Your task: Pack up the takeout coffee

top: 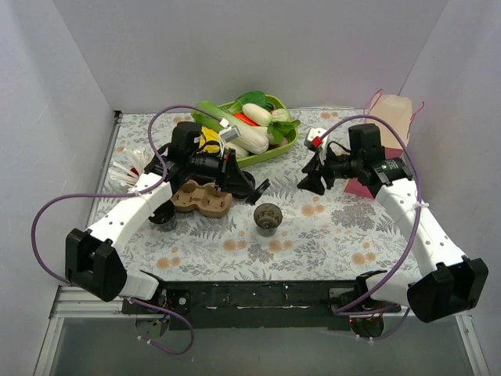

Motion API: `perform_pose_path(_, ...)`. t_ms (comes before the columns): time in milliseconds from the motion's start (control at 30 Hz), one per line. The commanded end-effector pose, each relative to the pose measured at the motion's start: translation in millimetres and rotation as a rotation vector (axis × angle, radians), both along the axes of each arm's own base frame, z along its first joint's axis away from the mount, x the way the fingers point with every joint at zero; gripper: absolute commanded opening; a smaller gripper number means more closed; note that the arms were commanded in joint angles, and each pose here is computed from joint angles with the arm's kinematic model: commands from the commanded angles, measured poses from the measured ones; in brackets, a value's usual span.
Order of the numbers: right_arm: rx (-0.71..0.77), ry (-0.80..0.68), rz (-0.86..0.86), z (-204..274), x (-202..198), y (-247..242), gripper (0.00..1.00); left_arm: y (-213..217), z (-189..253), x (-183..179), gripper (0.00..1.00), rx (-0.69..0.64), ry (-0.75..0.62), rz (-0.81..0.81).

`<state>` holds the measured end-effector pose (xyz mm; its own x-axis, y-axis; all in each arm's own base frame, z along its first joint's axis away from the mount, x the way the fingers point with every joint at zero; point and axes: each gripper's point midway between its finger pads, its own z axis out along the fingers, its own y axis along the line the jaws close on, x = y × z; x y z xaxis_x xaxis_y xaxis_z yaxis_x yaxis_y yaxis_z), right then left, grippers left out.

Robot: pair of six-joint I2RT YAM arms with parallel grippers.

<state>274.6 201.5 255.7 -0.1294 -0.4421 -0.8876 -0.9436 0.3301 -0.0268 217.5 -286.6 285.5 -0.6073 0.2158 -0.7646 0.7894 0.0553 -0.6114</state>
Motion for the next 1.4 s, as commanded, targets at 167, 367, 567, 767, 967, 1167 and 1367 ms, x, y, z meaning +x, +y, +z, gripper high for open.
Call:
perform_pose_path(167, 0.147, 0.076, 0.086, -11.3, -36.2, 13.6, 0.63, -8.2, 2.8, -17.1, 0.0, -0.092, 0.2, -0.097)
perform_pose_path(367, 0.193, 0.145, 0.095, -21.5, -48.1, 18.1, 0.64, -19.0, -17.4, -17.9, 0.0, -0.088, 0.31, -0.128)
perform_pose_path(567, 0.206, 0.2, 0.103, -36.7, -54.8, 22.7, 0.66, -25.6, -39.6, -14.9, 0.0, -0.089, 0.422, -0.124)
perform_pose_path(767, 0.227, 0.232, 0.121, -45.8, -52.4, 29.5, 0.67, -26.6, -55.1, -13.6, 0.0, -0.085, 0.505, -0.117)
perform_pose_path(967, 0.225, 0.257, 0.198, -55.2, -55.6, 42.5, 0.69, -28.4, -67.7, -11.7, 0.0, -0.077, 0.549, -0.104)
perform_pose_path(1167, 0.221, 0.257, 0.24, -61.2, -50.3, 50.8, 0.7, -29.3, -73.2, -9.2, 0.0, -0.067, 0.581, -0.109)
perform_pose_path(1367, 0.229, 0.259, 0.275, -66.0, -47.3, 57.4, 0.71, -31.6, -79.9, -6.5, 0.0, -0.059, 0.616, -0.13)
